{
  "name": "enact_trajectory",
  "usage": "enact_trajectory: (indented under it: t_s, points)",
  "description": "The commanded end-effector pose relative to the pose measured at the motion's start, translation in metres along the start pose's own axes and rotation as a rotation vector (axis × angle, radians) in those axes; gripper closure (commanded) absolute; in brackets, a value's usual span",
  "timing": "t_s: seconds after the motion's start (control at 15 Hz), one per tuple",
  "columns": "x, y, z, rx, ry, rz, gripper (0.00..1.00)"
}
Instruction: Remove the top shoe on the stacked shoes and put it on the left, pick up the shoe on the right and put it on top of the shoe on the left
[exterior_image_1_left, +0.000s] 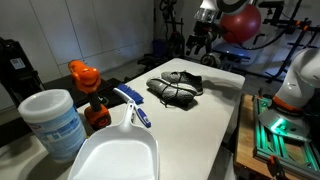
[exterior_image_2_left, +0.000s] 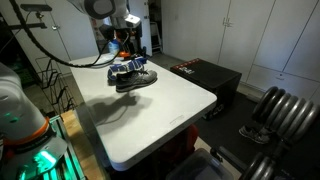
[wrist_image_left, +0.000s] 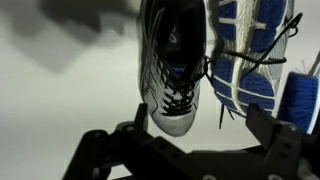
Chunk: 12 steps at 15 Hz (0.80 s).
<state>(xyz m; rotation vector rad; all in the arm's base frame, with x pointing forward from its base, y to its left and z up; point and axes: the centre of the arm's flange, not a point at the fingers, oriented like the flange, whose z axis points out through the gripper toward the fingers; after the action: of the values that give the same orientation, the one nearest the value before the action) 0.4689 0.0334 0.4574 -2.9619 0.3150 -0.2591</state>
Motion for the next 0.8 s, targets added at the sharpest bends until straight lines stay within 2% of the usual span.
enact_trajectory:
  t_s: [0.0,0.2,0.73]
  points:
    - [0.0026,-0.0054,0.0072,0.039,-0.007,0.001,0.0]
    - [0.0017,-0.007,0.0104,0.054,-0.032,0.009,0.0]
    - [0.0003,-0.0072,0.0033,0.047,-0.008,-0.014,0.0]
